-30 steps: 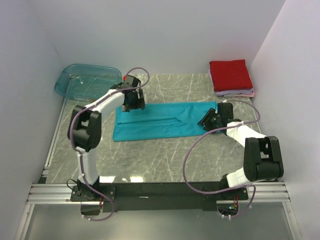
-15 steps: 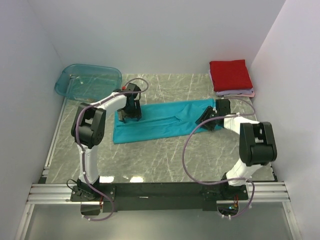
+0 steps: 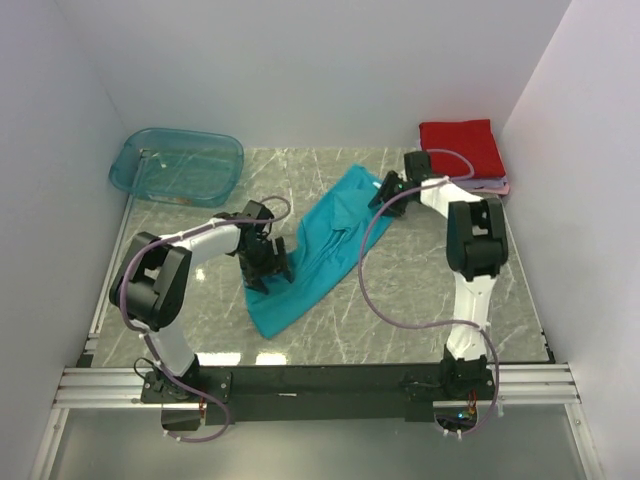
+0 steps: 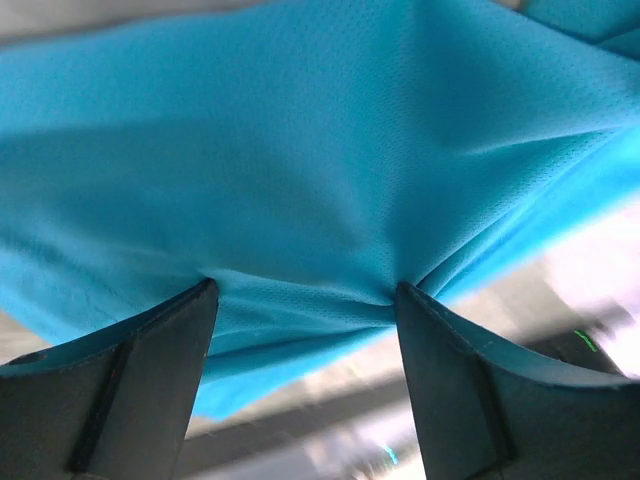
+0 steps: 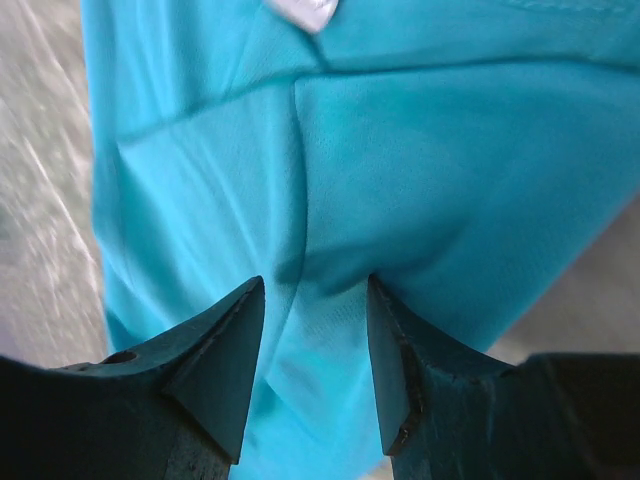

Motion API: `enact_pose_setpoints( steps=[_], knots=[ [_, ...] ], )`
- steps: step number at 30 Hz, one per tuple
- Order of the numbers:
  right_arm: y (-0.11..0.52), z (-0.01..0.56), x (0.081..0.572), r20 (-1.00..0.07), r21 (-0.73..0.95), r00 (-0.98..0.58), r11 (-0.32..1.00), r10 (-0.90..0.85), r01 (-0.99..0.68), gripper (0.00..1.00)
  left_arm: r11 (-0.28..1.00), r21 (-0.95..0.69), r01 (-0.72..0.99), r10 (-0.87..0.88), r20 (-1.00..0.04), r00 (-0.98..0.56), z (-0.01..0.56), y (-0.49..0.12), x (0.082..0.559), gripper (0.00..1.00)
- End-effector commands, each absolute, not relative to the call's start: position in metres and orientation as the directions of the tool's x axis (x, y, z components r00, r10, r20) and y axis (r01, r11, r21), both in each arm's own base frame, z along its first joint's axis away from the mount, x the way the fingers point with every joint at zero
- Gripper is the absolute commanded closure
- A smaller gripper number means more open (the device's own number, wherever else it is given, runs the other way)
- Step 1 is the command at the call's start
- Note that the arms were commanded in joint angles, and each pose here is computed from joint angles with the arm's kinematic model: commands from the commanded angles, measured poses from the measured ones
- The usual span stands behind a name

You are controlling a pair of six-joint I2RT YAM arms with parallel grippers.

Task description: Fold and stack the t-shirts

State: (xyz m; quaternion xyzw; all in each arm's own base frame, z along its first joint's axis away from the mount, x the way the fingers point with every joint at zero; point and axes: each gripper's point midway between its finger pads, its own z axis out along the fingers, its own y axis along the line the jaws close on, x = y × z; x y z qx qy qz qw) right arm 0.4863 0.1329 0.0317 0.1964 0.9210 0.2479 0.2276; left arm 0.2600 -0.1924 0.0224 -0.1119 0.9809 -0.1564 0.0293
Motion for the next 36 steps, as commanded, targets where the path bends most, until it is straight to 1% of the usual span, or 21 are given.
enact_pose_setpoints(
  steps=[1, 3, 4, 5, 6, 8, 9, 10, 13, 15, 18, 20, 21, 22, 23, 26, 27, 30, 34, 35, 36],
  knots=[
    [0.150, 0.026, 0.504, -0.292, 0.527, -0.857, 0.819, 0.424, 0.226, 0.47, 0.848, -0.415, -0.331, -0.252, 0.236, -0.939, 0.002, -0.228, 0.214, 0.20],
    [0.158, 0.033, 0.521, -0.311, 0.540, -0.855, 0.818, 0.415, 0.200, 0.47, 0.804, -0.449, -0.389, -0.298, 0.263, -0.918, 0.007, -0.239, 0.218, 0.20],
    [0.160, 0.024, 0.524, -0.296, 0.540, -0.860, 0.816, 0.416, 0.208, 0.47, 0.785, -0.467, -0.408, -0.308, 0.276, -0.910, 0.012, -0.245, 0.221, 0.20],
    [0.163, 0.022, 0.527, -0.291, 0.549, -0.861, 0.810, 0.417, 0.207, 0.47, 0.769, -0.484, -0.417, -0.320, 0.273, -0.907, 0.017, -0.251, 0.229, 0.20],
    [0.166, 0.032, 0.539, -0.311, 0.564, -0.853, 0.804, 0.419, 0.189, 0.47, 0.748, -0.495, -0.442, -0.345, 0.279, -0.896, 0.021, -0.257, 0.237, 0.20],
    [0.167, 0.022, 0.548, -0.303, 0.565, -0.855, 0.802, 0.421, 0.194, 0.47, 0.718, -0.525, -0.458, -0.367, 0.274, -0.889, 0.032, -0.268, 0.255, 0.20],
    [0.169, 0.034, 0.560, -0.328, 0.575, -0.846, 0.799, 0.420, 0.174, 0.47, 0.697, -0.530, -0.484, -0.394, 0.280, -0.875, 0.036, -0.273, 0.262, 0.20],
    [0.168, 0.025, 0.563, -0.321, 0.572, -0.848, 0.800, 0.421, 0.181, 0.47, 0.680, -0.553, -0.481, -0.402, 0.267, -0.876, 0.045, -0.280, 0.276, 0.20],
    [0.167, 0.034, 0.581, -0.359, 0.587, -0.832, 0.795, 0.424, 0.152, 0.47, 0.631, -0.576, -0.520, -0.439, 0.288, -0.851, 0.051, -0.295, 0.298, 0.20],
    [0.164, 0.045, 0.589, -0.393, 0.600, -0.817, 0.791, 0.422, 0.120, 0.47, 0.609, -0.577, -0.544, -0.460, 0.301, -0.835, 0.056, -0.298, 0.304, 0.20],
    [0.159, 0.066, 0.588, -0.452, 0.580, -0.801, 0.812, 0.392, 0.069, 0.47, 0.595, -0.567, -0.570, -0.510, 0.281, -0.813, 0.061, -0.292, 0.304, 0.19],
    [0.155, 0.092, 0.585, -0.503, 0.563, -0.778, 0.826, 0.377, 0.036, 0.45, 0.565, -0.560, -0.607, -0.550, 0.293, -0.782, 0.063, -0.285, 0.293, 0.19],
    [0.153, 0.089, 0.576, -0.503, 0.553, -0.785, 0.833, 0.362, 0.030, 0.44, 0.554, -0.554, -0.621, -0.566, 0.296, -0.769, 0.064, -0.282, 0.289, 0.18],
    [0.152, 0.113, 0.571, -0.535, 0.552, -0.764, 0.834, 0.360, 0.007, 0.44, 0.545, -0.551, -0.632, -0.575, 0.303, -0.760, 0.064, -0.276, 0.277, 0.18],
    [0.151, 0.118, 0.566, -0.544, 0.547, -0.760, 0.837, 0.357, 0.001, 0.43, 0.529, -0.544, -0.651, -0.593, 0.311, -0.742, 0.064, -0.274, 0.272, 0.17],
    [0.153, 0.140, 0.536, -0.580, 0.521, -0.745, 0.853, 0.330, -0.029, 0.43, 0.504, -0.526, -0.685, -0.632, 0.316, -0.707, 0.061, -0.259, 0.250, 0.17],
    [0.156, 0.149, 0.518, -0.596, 0.514, -0.740, 0.856, 0.311, -0.054, 0.43, 0.496, -0.530, -0.688, -0.638, 0.315, -0.702, 0.062, -0.256, 0.245, 0.17],
    [0.180, 0.157, 0.474, -0.624, 0.472, -0.751, 0.870, 0.215, -0.143, 0.43, 0.496, -0.549, -0.673, -0.661, 0.264, -0.702, 0.071, -0.243, 0.234, 0.15],
    [0.229, 0.153, 0.407, -0.637, 0.416, -0.770, 0.860, 0.044, -0.295, 0.47, 0.552, -0.584, -0.596, -0.703, 0.058, -0.708, 0.104, -0.215, 0.247, 0.12],
    [0.239, 0.151, 0.394, -0.639, 0.405, -0.769, 0.855, 0.011, -0.324, 0.48, 0.585, -0.567, -0.579, -0.725, -0.047, -0.687, 0.105, -0.199, 0.257, 0.12],
    [0.258, 0.146, 0.370, -0.643, 0.379, -0.764, 0.844, -0.055, -0.379, 0.50, 0.599, -0.558, -0.574, -0.732, -0.091, -0.675, 0.109, -0.189, 0.259, 0.12]
  ],
)
